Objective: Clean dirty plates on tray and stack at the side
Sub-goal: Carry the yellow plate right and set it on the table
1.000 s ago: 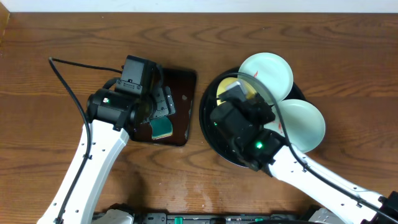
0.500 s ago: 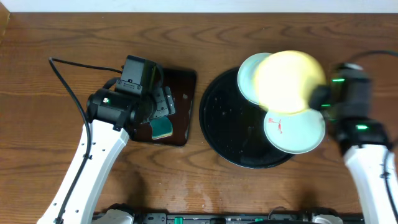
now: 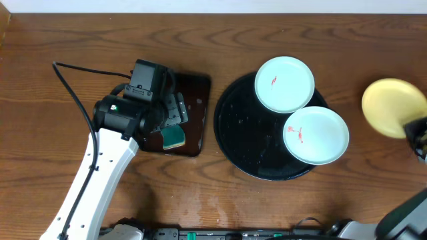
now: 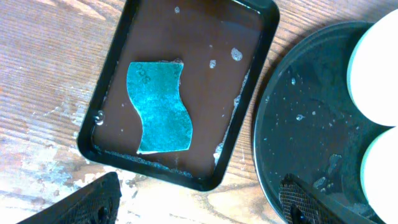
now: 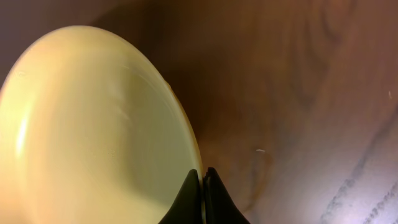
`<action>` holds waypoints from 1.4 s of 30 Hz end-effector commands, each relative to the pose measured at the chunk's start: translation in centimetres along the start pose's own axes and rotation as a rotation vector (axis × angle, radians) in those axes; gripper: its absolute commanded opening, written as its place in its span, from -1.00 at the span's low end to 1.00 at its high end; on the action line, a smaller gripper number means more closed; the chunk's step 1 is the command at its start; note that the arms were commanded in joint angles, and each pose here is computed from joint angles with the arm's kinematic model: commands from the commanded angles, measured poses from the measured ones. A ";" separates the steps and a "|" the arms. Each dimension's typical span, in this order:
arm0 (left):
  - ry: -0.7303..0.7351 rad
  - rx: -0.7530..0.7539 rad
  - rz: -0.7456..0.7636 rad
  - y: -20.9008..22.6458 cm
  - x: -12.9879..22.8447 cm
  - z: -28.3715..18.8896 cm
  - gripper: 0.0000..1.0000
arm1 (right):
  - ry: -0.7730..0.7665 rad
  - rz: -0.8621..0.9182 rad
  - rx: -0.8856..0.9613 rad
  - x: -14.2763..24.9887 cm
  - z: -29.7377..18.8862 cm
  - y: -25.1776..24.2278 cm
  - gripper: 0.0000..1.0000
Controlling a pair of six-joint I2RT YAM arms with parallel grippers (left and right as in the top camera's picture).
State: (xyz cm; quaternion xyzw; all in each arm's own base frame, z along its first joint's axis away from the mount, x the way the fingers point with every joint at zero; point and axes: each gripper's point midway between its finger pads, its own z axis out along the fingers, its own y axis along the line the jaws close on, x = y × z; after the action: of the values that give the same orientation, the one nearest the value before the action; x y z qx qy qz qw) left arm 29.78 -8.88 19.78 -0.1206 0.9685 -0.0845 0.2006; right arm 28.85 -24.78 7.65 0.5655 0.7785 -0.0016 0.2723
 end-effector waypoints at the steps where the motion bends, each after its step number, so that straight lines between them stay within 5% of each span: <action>1: -0.012 0.002 0.004 0.0 -0.4 -0.4 0.64 | 0.067 0.037 0.074 1.1 2.4 -2.2 -0.98; 3: -0.012 0.002 0.004 0.0 -0.4 -0.4 0.64 | 0.089 0.019 0.087 1.6 3.0 -2.6 -0.85; 6: -0.012 0.002 0.004 0.0 -0.4 -0.4 0.64 | 0.076 -0.063 0.012 1.0 2.6 -1.1 -0.09; 11: -0.012 0.002 0.004 0.0 -0.4 -0.4 0.64 | 0.112 -0.230 -0.366 2.3 -1.0 6.8 0.25; 17: -0.012 0.002 0.004 0.0 -0.4 -0.4 0.64 | 0.238 -0.415 -0.380 8.8 -3.9 10.0 0.18; 21: -0.012 0.002 0.004 0.0 -0.4 -0.4 0.64 | 0.300 -0.598 -0.139 13.8 -3.6 8.4 0.16; 25: -0.012 0.002 0.004 0.0 -0.4 -0.4 0.64 | 0.161 -0.766 0.093 13.6 -3.0 7.4 0.16; 32: -0.012 0.002 0.004 0.0 -0.4 -0.4 0.65 | 0.142 -0.854 0.179 14.7 -2.3 7.0 0.06; 39: -0.012 0.002 0.004 0.0 -0.4 -0.4 0.64 | 0.228 -0.851 0.153 16.4 -1.4 6.6 -0.56; 42: -0.012 0.002 0.004 0.0 -0.4 -0.4 0.64 | 0.256 -0.854 0.123 17.0 -1.5 6.9 -0.98</action>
State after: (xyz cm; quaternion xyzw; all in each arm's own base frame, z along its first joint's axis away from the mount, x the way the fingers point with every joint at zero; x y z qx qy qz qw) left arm 29.78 -8.88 19.78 -0.1206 0.9685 -0.0845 0.2006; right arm 30.74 -7.50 4.03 0.2091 0.9649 -0.1055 0.1191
